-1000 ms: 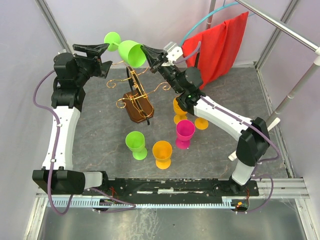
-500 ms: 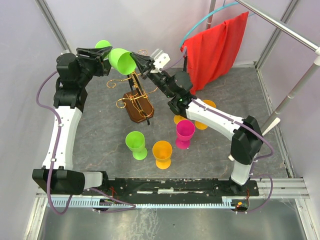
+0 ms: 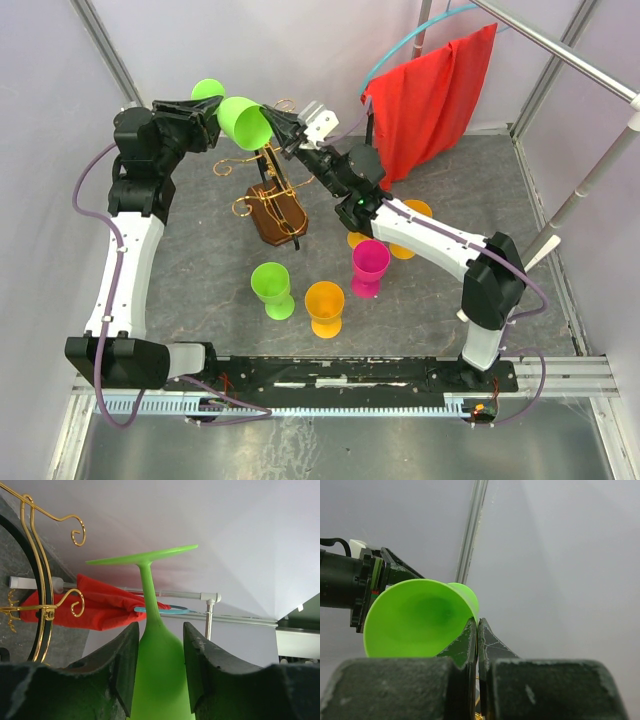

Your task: Place the wine glass upside down on the wine glass rack

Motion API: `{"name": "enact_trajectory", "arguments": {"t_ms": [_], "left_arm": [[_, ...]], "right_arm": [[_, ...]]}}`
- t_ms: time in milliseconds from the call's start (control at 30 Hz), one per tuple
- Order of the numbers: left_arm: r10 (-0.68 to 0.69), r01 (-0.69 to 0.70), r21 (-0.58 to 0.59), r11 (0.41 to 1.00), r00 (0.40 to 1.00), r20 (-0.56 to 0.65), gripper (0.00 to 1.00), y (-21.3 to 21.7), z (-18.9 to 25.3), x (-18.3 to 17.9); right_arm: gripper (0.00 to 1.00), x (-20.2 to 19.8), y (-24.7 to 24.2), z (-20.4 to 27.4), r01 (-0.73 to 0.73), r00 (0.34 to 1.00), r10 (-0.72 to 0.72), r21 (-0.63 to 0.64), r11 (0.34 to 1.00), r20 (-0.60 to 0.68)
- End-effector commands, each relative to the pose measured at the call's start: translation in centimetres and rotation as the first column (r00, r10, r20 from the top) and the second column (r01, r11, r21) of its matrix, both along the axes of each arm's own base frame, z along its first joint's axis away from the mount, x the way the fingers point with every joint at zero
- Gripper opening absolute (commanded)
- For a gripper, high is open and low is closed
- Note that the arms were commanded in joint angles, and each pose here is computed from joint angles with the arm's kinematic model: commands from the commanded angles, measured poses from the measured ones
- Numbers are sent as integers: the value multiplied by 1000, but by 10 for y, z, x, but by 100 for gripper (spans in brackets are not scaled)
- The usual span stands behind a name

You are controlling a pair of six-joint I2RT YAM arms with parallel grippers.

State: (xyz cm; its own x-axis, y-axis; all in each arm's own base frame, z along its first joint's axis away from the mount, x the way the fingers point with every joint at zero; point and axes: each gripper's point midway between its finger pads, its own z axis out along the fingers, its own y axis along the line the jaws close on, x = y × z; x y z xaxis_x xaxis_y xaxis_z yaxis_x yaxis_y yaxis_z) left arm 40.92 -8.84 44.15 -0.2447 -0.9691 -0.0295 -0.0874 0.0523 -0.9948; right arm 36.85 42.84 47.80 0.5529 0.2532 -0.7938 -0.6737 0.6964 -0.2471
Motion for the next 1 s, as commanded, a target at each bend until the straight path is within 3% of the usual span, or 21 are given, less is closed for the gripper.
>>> {"name": "enact_trajectory", "arguments": {"t_ms": [0, 467, 767, 967], "left_arm": [[-56, 58, -34, 998, 997, 57, 49, -13, 17, -3], [-45, 47, -42, 998, 998, 44, 51, -12, 10, 0], [-46, 48, -42, 998, 997, 62, 38, -12, 14, 0], [-48, 50, -31, 998, 997, 67, 37, -12, 14, 0]], "right_arm": [[1, -28, -6, 33, -51, 996, 46, 58, 997, 79], [1, -40, -5, 29, -70, 993, 66, 43, 997, 93], [1, -40, 0, 23, -34, 995, 33, 10, 999, 94], [1, -38, 9, 18, 28, 994, -23, -50, 998, 102]]}}
